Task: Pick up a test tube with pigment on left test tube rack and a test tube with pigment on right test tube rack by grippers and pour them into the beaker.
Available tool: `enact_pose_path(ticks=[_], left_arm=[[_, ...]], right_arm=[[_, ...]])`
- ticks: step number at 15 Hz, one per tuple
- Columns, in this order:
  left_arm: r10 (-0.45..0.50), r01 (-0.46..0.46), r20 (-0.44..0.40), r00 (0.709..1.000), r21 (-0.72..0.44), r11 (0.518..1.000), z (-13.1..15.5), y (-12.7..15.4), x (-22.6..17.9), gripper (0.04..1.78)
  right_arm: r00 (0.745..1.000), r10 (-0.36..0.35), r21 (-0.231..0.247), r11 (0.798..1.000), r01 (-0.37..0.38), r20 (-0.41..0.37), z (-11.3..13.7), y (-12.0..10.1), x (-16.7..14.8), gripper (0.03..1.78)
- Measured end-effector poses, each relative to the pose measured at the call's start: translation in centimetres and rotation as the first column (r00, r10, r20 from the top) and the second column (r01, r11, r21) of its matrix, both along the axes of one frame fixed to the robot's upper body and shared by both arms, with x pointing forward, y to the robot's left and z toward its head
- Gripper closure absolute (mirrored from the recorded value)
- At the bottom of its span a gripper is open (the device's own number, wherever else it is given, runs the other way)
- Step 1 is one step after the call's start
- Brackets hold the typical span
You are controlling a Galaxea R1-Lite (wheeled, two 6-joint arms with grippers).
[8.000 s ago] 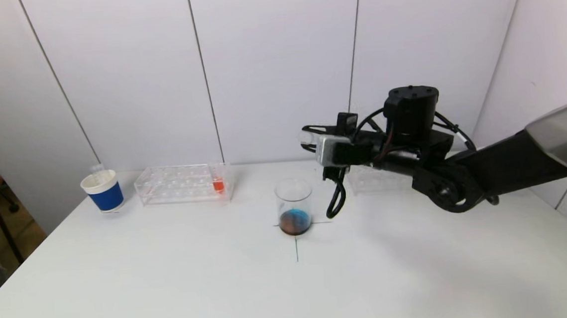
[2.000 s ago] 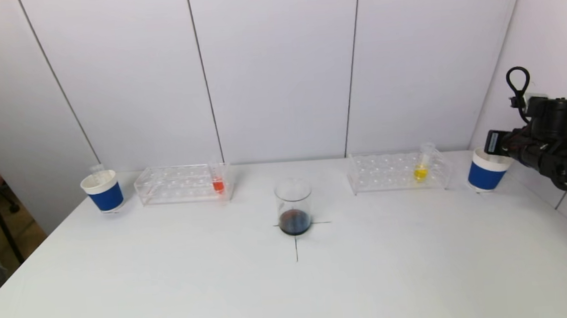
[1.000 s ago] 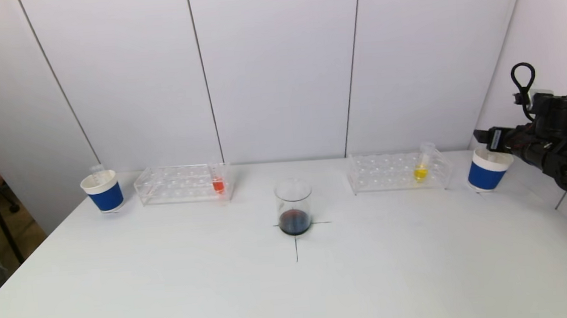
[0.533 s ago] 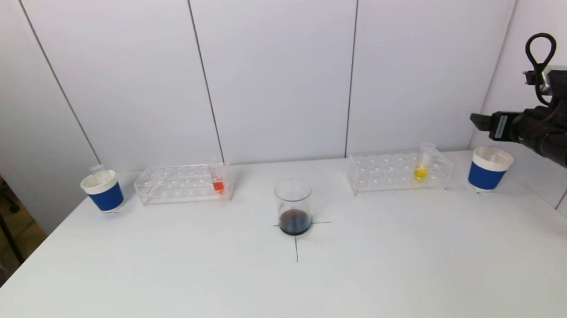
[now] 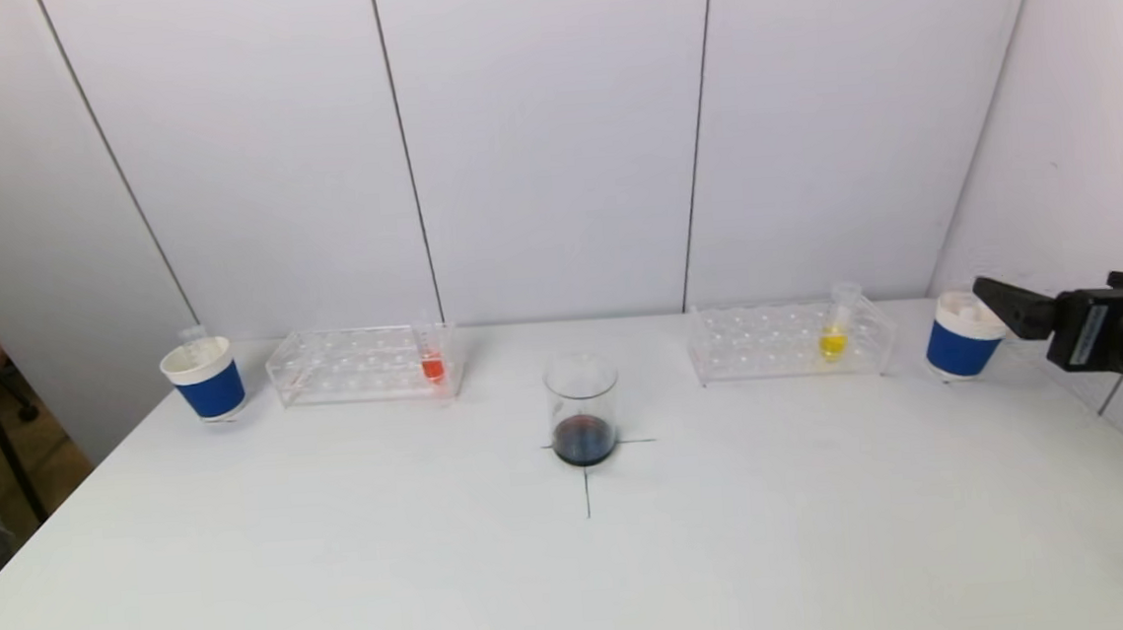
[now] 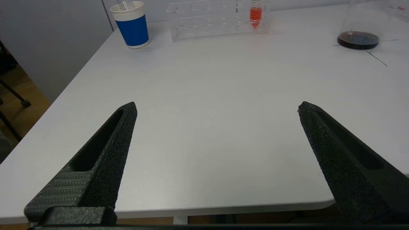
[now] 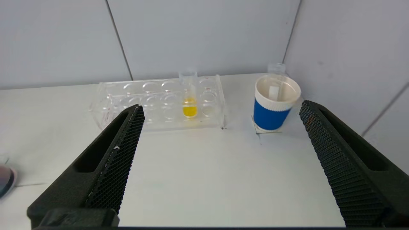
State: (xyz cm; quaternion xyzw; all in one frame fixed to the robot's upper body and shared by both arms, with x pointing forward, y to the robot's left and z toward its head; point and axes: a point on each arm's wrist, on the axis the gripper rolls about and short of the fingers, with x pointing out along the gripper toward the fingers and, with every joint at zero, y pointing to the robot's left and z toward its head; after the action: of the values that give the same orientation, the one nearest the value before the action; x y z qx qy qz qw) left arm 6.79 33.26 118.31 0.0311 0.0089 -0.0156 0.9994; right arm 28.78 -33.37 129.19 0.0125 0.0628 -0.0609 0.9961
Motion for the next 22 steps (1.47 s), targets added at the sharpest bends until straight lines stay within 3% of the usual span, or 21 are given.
enact_pose_path(ticks=[6,15,19,22], left_arm=[[0.0,0.0,0.0,1.0,0.0,1.0,0.0,0.0,0.0,0.06],[0.0,0.0,0.0,1.0,0.0,1.0,0.0,0.0,0.0,0.06],[0.001,-0.001,0.0,1.0,0.0,1.0,0.0,0.0,0.0,0.06],[0.0,0.0,0.0,1.0,0.0,1.0,0.0,0.0,0.0,0.06]], right_arm=[[0.996,-0.023,-0.059,0.998,0.028,0.082,-1.4,-0.3,-9.0,0.05],[0.993,-0.038,-0.111,0.993,0.051,0.111,-6.2,-0.7,-19.4,0.05],[0.99,-0.06,-0.131,0.988,0.077,0.126,-8.8,-0.7,-21.9,0.05],[0.978,-0.051,-0.115,0.991,0.075,0.201,-9.2,-0.7,-22.1,0.05]])
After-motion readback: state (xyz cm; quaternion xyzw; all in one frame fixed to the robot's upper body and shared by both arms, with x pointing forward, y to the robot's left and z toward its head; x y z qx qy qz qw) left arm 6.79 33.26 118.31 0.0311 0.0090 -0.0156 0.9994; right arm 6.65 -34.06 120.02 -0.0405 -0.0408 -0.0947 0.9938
